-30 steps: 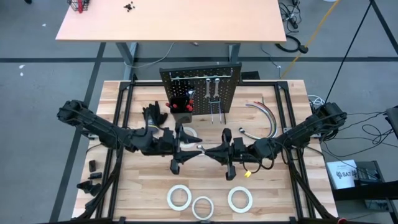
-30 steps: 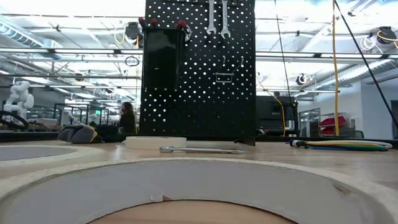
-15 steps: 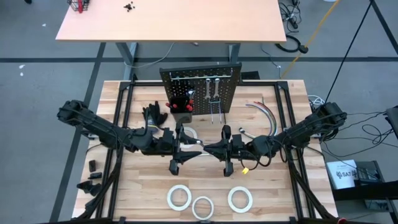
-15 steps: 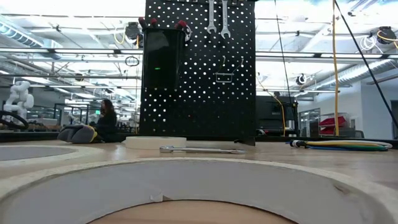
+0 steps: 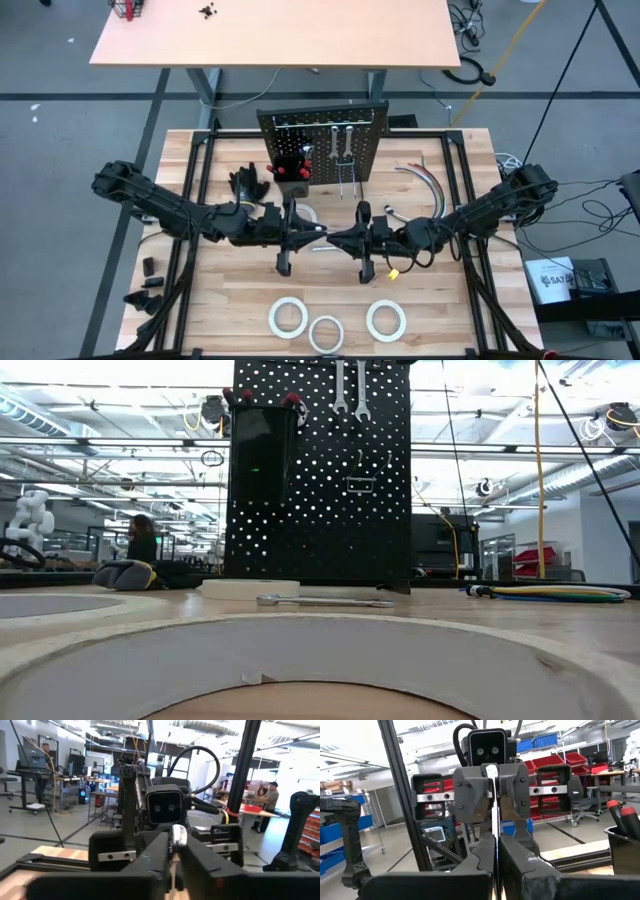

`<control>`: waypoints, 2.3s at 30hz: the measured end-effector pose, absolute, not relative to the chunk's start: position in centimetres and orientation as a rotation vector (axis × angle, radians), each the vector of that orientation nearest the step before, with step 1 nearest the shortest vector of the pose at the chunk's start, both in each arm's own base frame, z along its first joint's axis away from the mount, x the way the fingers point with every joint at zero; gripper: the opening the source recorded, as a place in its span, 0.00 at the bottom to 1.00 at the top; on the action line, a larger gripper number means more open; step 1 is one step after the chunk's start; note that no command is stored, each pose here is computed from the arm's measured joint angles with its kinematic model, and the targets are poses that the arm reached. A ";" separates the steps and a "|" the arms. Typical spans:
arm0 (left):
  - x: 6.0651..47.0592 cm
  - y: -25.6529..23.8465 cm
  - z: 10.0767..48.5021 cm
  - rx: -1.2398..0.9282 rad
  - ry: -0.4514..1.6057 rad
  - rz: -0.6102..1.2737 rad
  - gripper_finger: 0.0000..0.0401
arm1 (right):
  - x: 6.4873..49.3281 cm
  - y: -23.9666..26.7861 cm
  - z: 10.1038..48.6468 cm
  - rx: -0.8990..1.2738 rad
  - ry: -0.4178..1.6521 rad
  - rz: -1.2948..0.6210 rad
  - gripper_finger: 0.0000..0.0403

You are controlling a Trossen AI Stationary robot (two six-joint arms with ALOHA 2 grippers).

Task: Hang tools onto peg board
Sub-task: Hang the silver wrench on the peg board

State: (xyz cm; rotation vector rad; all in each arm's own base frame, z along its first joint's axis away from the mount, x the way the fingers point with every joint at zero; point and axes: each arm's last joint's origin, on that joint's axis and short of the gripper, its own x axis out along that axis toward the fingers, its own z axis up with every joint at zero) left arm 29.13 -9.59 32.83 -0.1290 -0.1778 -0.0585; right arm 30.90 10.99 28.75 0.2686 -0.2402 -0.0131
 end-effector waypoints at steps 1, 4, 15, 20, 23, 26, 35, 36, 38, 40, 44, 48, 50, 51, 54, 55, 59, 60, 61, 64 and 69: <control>29.1 -9.6 32.8 -0.123 -0.177 -0.057 0.07 | 30.9 11.0 28.7 0.269 -0.240 -0.014 0.01; 29.1 -9.6 32.8 -0.120 -0.177 -0.052 0.04 | 30.9 10.9 28.8 0.270 -0.242 -0.018 0.03; 29.1 -9.4 32.2 -0.106 -0.101 -0.044 0.03 | 31.1 9.7 28.2 0.388 -0.119 -0.026 0.30; 28.9 -8.6 32.1 -0.194 -0.031 -0.048 0.03 | 31.4 9.4 27.2 0.436 -0.012 0.051 0.36; 29.0 -8.4 31.8 -0.208 -0.007 -0.057 0.03 | 31.4 9.4 26.8 0.435 0.033 0.045 0.36; 29.0 -8.3 31.8 -0.208 -0.001 -0.059 0.03 | 31.4 9.4 26.5 0.434 0.057 0.044 0.35; 29.0 -8.1 31.4 -0.222 0.042 -0.068 0.03 | 31.4 9.4 26.4 0.409 0.069 0.048 0.15; 29.0 -8.1 31.4 -0.221 0.042 -0.068 0.03 | 31.4 9.5 26.4 0.406 0.066 0.049 0.12; 29.0 -8.1 31.4 -0.221 0.045 -0.066 0.04 | 31.4 9.5 26.4 0.387 0.065 0.051 0.04; 29.0 -8.1 31.3 -0.219 0.052 -0.065 0.08 | 31.4 9.5 26.5 0.382 0.060 0.053 0.03; 29.0 -8.1 31.1 -0.212 0.070 -0.059 0.21 | 31.4 9.4 27.1 0.404 -0.008 0.051 0.02; 28.8 -8.0 31.3 -0.212 0.072 -0.051 0.30 | 31.1 9.2 27.8 0.381 -0.035 0.058 0.02; 28.1 -7.8 31.6 -0.206 0.100 -0.045 0.32 | 30.5 8.9 28.6 0.369 -0.048 0.054 0.02; 27.7 -7.6 31.7 -0.214 0.120 -0.035 0.32 | 30.1 8.6 29.2 0.359 -0.063 0.050 0.01; 25.9 -7.0 32.5 -0.228 0.168 -0.012 0.32 | 28.1 7.2 30.5 0.310 -0.115 0.020 0.01; 25.3 -6.8 32.8 -0.234 0.170 -0.011 0.33 | 27.3 6.5 30.8 0.302 -0.132 -0.007 0.01; 23.2 -6.5 34.6 -0.233 0.117 -0.021 0.33 | 24.8 3.2 30.8 0.330 -0.180 -0.096 0.01; 22.9 -6.5 34.8 -0.223 0.105 -0.021 0.33 | 24.5 2.3 30.6 0.351 -0.178 -0.116 0.01; 22.6 -6.4 35.1 -0.215 0.094 -0.012 0.33 | 24.4 1.6 30.4 0.368 -0.169 -0.124 0.01; 22.3 -6.2 35.3 -0.195 0.077 0.033 0.33 | 24.4 -0.1 30.3 0.402 -0.159 -0.088 0.01; 22.3 -6.1 35.1 -0.194 0.094 0.050 0.33 | 24.4 -1.9 30.3 0.399 -0.168 -0.116 0.01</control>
